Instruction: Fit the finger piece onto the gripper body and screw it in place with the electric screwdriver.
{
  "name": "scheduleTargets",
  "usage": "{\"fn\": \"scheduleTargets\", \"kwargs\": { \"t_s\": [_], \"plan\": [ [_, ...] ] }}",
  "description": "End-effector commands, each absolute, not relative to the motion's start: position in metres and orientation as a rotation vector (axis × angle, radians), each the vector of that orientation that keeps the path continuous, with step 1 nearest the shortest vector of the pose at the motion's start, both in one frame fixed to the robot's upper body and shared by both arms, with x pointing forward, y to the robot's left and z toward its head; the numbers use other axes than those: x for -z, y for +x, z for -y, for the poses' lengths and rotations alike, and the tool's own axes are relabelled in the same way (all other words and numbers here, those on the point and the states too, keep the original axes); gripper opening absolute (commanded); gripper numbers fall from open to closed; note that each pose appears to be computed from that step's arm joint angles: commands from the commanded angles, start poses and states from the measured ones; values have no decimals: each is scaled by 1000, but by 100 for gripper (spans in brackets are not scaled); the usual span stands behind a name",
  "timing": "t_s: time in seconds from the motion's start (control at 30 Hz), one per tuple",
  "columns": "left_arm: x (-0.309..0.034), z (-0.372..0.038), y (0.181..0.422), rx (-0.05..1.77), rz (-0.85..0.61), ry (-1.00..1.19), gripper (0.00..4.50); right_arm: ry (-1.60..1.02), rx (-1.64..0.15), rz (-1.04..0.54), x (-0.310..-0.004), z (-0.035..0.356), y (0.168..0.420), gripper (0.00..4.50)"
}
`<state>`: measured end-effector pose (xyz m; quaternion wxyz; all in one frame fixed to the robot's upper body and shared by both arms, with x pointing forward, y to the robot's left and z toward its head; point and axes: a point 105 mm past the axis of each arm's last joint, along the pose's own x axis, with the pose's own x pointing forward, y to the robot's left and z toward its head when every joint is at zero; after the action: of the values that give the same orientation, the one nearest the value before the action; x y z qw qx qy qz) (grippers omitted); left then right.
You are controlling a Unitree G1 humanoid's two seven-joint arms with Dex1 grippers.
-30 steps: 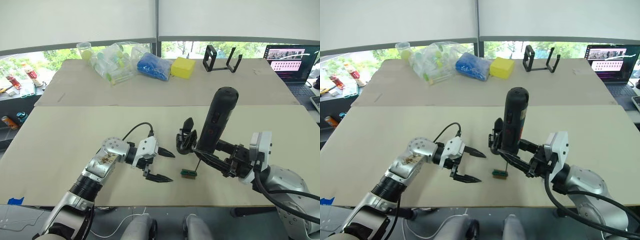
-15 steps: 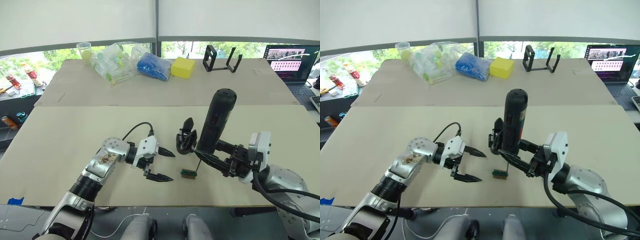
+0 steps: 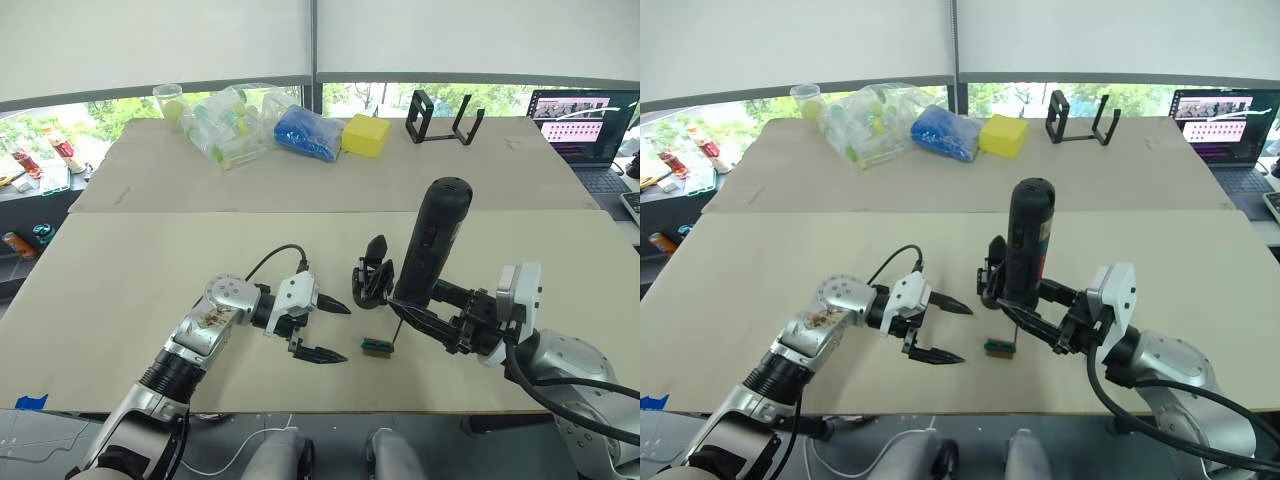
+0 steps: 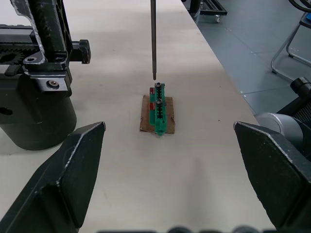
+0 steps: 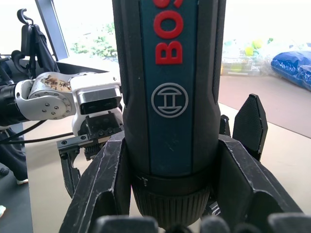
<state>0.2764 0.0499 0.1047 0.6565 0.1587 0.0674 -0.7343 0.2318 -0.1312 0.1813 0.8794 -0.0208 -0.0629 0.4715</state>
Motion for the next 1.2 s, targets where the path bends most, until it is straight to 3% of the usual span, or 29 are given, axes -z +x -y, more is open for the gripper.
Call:
{"fn": "scheduleTargets", "kwargs": {
  "t_s": [0.03, 1.2],
  "plan": [
    [-116, -45, 275, 1675, -92, 400, 450, -53, -1023, 196, -196, 124, 224, 191],
    [-116, -44, 277, 1665, -85, 405, 450, -57, -1037, 187, -196, 123, 221, 191]
  ]
}}
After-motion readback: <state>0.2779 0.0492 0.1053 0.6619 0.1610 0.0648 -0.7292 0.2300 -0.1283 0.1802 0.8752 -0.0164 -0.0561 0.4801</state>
